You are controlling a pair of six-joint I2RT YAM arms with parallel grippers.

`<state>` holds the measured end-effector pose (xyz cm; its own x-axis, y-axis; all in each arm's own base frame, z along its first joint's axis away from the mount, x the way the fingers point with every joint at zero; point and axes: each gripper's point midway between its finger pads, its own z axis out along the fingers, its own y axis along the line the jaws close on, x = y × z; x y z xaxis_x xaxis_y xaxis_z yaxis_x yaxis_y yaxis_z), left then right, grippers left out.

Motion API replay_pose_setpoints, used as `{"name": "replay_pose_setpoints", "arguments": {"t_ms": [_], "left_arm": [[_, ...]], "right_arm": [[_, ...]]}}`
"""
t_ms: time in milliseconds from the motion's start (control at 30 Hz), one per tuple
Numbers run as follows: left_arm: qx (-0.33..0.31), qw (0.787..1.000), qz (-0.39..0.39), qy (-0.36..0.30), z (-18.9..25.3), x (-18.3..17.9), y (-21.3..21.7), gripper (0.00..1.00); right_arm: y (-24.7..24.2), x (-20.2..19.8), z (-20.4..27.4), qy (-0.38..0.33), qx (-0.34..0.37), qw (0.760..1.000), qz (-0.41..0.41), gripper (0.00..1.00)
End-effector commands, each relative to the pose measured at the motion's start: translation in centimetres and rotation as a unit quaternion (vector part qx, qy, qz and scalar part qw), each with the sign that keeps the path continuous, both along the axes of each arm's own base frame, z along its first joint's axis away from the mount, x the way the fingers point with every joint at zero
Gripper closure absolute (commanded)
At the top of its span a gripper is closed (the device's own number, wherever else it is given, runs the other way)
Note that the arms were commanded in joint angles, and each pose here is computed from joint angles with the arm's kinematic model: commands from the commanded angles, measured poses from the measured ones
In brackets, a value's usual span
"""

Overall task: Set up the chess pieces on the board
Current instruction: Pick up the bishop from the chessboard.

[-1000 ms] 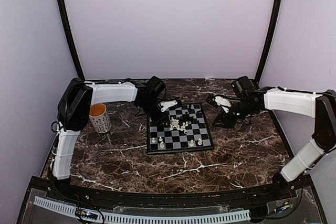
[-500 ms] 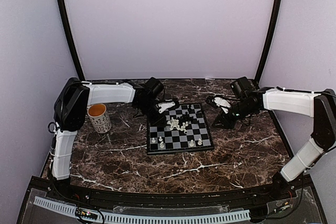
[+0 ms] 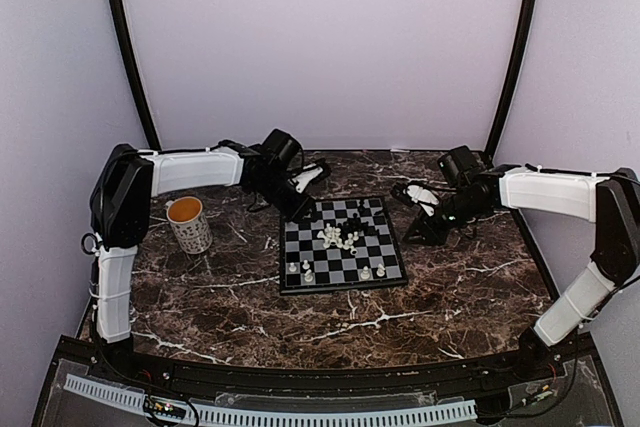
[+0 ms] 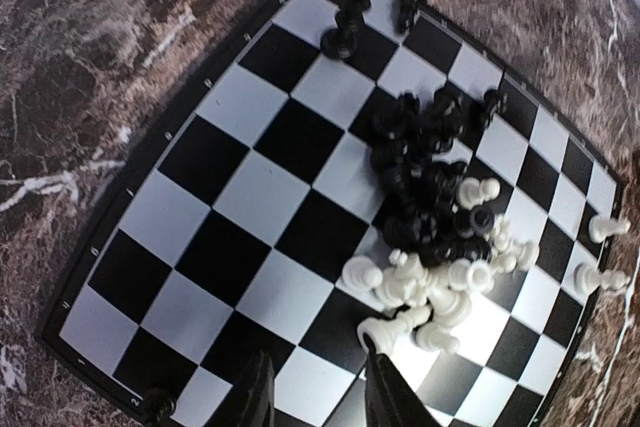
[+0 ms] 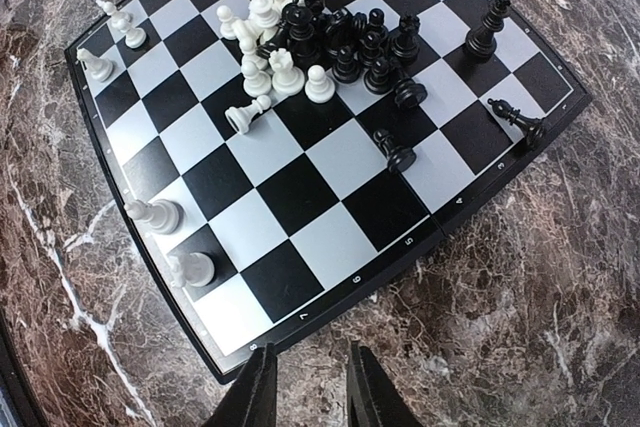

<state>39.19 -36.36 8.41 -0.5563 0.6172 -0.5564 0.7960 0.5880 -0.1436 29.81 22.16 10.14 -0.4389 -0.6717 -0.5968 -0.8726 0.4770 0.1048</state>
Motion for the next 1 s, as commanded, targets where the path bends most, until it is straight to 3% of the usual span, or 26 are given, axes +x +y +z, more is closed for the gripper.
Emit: {"name": "replay_pose_setpoints", "arguments": {"t_ms": [0, 100, 233, 433, 967], "left_arm": [[-0.075, 0.997, 0.026, 0.024, 2.2, 0.5, -2.2, 0.66], [-0.091, 0.995, -0.021, 0.021, 2.1, -0.5, -3.2, 0.58], [-0.079, 0.992, -0.096, -0.008, 1.6, -1.9, -3.7, 0.56], [-0.026, 0.987, -0.15, -0.048, 0.6, -2.0, -2.4, 0.56], [0.001, 0.974, -0.219, -0.055, -2.1, -2.4, -0.8, 0.62]], "right_arm": [[0.2, 0.3, 1.0, -0.009, 0.007, 1.0, 0.003, 0.75], [0.1, 0.2, 0.9, -0.009, 0.006, 1.0, 0.002, 0.75], [0.2, 0.3, 1.1, -0.009, 0.008, 1.0, 0.003, 0.75], [0.0, 0.2, 1.2, -0.013, 0.006, 1.0, 0.001, 0.75], [0.0, 0.1, 1.1, -0.012, 0.005, 1.0, 0.0, 0.75]]}}
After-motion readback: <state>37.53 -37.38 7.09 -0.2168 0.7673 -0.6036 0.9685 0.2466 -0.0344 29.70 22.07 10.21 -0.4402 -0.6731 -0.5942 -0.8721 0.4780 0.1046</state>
